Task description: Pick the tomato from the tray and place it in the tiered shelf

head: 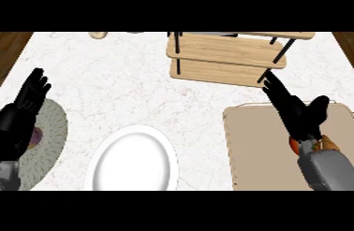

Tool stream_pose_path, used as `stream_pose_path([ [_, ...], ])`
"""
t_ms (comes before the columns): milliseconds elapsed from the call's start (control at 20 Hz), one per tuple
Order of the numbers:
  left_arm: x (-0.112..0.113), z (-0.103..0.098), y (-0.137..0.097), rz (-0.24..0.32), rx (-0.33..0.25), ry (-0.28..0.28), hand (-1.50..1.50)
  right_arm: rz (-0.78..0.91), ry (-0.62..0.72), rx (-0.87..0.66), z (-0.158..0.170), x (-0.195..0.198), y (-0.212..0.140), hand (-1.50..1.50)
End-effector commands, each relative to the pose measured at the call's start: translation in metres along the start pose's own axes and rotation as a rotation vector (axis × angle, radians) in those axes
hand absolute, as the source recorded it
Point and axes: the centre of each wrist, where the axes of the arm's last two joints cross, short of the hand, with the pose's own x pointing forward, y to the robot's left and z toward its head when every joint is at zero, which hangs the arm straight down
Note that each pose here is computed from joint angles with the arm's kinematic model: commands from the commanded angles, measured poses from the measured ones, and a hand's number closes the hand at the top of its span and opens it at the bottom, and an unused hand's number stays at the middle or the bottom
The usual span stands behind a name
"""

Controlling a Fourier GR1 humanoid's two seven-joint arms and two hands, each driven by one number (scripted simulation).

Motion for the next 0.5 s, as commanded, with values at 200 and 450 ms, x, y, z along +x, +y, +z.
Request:
stream_pose_path([
  [200, -0.066, 0.036, -0.003, 0.137, 0.090, 0.400, 0.00, 0.016, -0.287, -0.616, 0.072, -0.007, -0.115, 1.50],
  [450, -0.090, 0.050, -0.027, 0.258, 0.033, 0.531, 0.00, -0.107, 0.047, -0.947, 0.172, -0.098, -0.147, 1.50],
])
